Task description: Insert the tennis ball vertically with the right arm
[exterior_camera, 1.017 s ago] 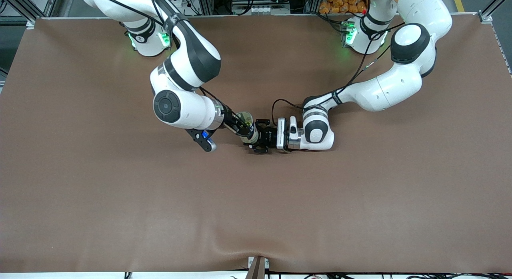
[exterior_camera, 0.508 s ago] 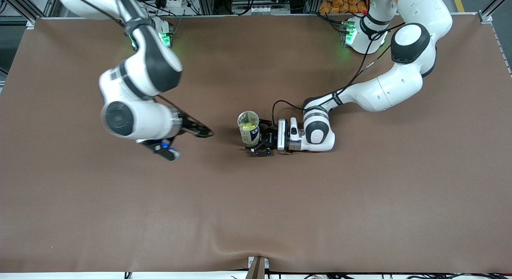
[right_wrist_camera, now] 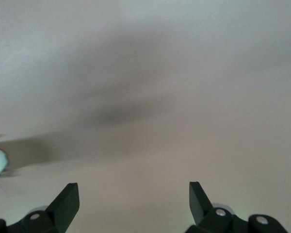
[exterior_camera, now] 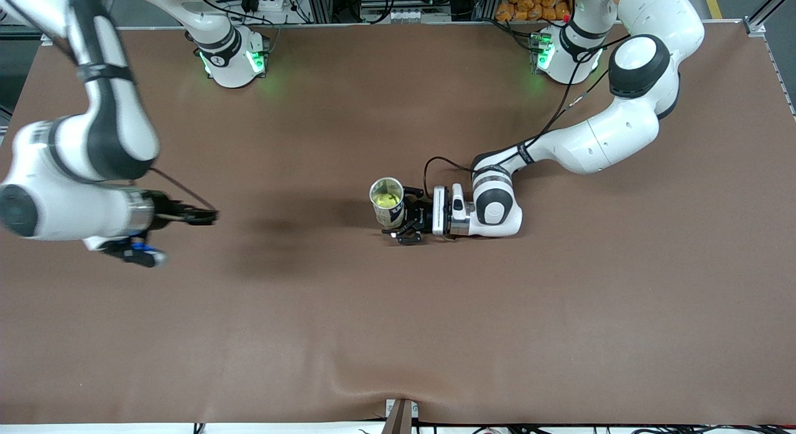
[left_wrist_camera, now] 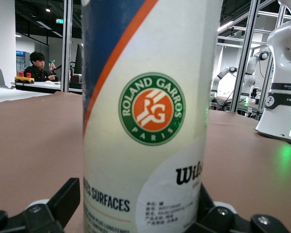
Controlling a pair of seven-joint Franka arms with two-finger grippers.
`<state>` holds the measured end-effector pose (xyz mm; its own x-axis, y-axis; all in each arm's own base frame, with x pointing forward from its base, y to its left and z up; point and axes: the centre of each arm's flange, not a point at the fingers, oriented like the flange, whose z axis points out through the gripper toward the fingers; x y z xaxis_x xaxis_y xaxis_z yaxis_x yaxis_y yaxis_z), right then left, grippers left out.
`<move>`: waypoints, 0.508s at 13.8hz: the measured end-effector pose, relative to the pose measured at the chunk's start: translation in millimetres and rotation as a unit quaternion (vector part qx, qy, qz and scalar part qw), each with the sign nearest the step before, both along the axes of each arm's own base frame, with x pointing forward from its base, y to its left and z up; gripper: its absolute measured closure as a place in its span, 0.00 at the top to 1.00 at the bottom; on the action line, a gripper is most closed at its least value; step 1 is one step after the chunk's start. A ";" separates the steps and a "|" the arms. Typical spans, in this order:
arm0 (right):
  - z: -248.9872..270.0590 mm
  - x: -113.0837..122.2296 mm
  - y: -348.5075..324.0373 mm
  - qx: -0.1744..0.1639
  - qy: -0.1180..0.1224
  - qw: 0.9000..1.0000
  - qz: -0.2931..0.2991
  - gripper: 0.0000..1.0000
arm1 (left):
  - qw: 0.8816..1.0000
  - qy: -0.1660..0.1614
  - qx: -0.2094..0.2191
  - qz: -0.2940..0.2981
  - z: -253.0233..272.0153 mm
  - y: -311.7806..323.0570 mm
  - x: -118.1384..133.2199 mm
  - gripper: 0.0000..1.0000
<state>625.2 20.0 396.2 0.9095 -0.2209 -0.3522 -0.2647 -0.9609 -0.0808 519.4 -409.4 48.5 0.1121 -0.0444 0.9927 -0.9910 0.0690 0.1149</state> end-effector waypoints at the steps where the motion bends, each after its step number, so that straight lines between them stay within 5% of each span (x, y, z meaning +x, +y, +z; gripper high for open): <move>1: -0.1 0.1 -25.4 0.004 -0.005 1.000 0.007 1.00 | 1.000 0.001 0.001 0.000 -0.6 0.8 0.0 1.00; 7: 30.4 -4.9 -97.6 -0.023 -0.056 0.996 0.062 1.00 | 1.000 0.005 0.004 0.003 1.0 16.4 0.2 1.00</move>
<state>620.3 -77.7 426.7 0.9637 -0.1177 -0.2395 -0.1354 -0.9891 -0.0586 519.6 -393.0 49.5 0.1219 -0.0520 0.9912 -0.9902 0.0622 0.1251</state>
